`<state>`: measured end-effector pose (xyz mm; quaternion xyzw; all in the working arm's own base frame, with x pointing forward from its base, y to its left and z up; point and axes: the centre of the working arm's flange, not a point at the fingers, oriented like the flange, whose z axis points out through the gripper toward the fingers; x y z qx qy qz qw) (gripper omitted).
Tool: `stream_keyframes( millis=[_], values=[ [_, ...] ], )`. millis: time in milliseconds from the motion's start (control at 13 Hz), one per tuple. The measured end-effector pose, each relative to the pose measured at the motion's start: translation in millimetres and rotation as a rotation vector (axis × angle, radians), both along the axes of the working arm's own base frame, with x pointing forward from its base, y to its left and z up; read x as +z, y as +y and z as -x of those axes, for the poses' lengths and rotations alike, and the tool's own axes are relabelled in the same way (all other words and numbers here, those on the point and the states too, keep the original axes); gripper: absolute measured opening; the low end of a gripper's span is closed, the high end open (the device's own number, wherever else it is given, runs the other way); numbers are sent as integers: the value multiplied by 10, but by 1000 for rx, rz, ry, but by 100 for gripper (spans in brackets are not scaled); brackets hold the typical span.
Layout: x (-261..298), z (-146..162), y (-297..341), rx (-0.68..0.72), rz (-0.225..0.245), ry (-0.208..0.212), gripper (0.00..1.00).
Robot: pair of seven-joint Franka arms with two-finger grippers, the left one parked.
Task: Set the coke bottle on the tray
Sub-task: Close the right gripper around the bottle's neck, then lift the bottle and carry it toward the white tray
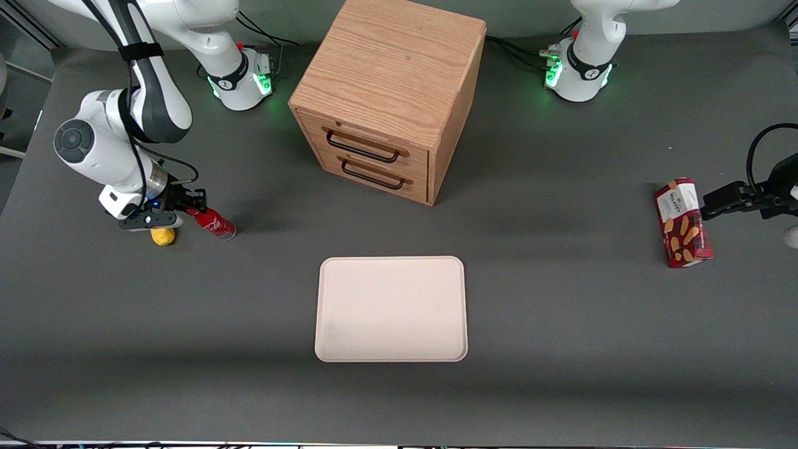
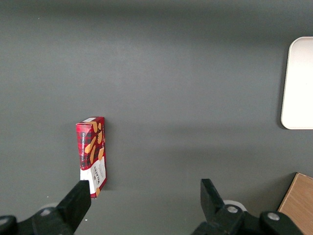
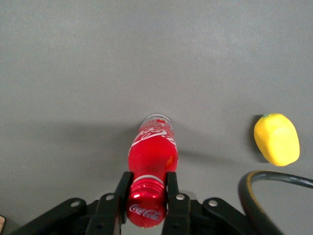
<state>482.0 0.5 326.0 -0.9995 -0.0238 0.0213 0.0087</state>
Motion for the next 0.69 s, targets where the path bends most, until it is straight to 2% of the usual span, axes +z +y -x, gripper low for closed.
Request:
stream_keyframes(
  millis=[154,538,692],
  values=[
    [298,-146,2,1,-1,-18,32],
    [1733,-765,59,16,-3,-18,32],
    [2091,-1030,142,31,-2,-9,32]
  ],
)
